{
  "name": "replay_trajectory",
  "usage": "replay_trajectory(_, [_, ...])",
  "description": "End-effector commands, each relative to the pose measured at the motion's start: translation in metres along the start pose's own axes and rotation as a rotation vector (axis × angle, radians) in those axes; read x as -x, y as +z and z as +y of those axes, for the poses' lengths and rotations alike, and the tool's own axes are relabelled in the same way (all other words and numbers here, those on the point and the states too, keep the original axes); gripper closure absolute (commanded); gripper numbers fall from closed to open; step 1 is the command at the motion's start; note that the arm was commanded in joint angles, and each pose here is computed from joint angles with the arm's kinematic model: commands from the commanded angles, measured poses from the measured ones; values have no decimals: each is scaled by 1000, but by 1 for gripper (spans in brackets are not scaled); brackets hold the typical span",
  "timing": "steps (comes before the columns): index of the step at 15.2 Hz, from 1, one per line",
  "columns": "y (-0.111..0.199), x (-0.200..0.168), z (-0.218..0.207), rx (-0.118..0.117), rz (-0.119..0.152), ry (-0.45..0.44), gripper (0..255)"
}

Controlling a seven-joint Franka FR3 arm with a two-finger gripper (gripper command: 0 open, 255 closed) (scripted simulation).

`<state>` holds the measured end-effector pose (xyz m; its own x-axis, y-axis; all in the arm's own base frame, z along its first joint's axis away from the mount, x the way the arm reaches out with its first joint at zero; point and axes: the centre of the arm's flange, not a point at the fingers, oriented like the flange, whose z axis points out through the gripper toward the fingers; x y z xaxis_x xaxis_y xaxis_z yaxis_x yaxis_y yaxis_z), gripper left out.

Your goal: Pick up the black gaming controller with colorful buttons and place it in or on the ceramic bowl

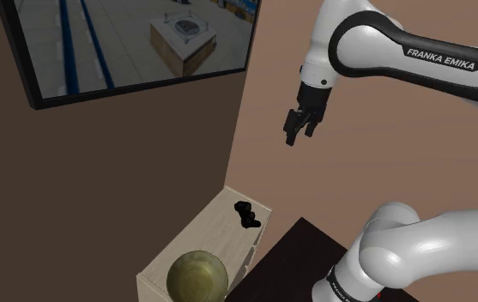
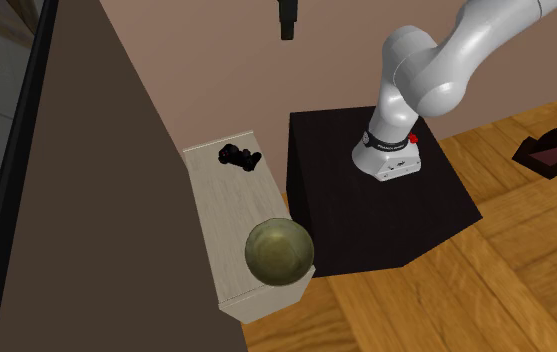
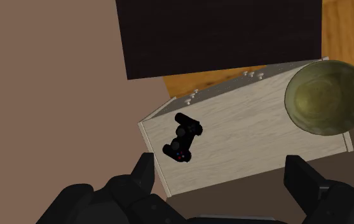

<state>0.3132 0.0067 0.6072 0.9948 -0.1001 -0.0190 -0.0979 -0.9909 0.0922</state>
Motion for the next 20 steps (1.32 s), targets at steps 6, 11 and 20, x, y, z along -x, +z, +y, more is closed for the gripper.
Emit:
replay_trajectory(6, [64, -12, 2, 14, 34, -9, 0])
replay_trajectory(11, [127, -25, 5, 27, 67, -17, 0])
replay_trajectory(20, [240, -56, 13, 51, 128, -33, 0])
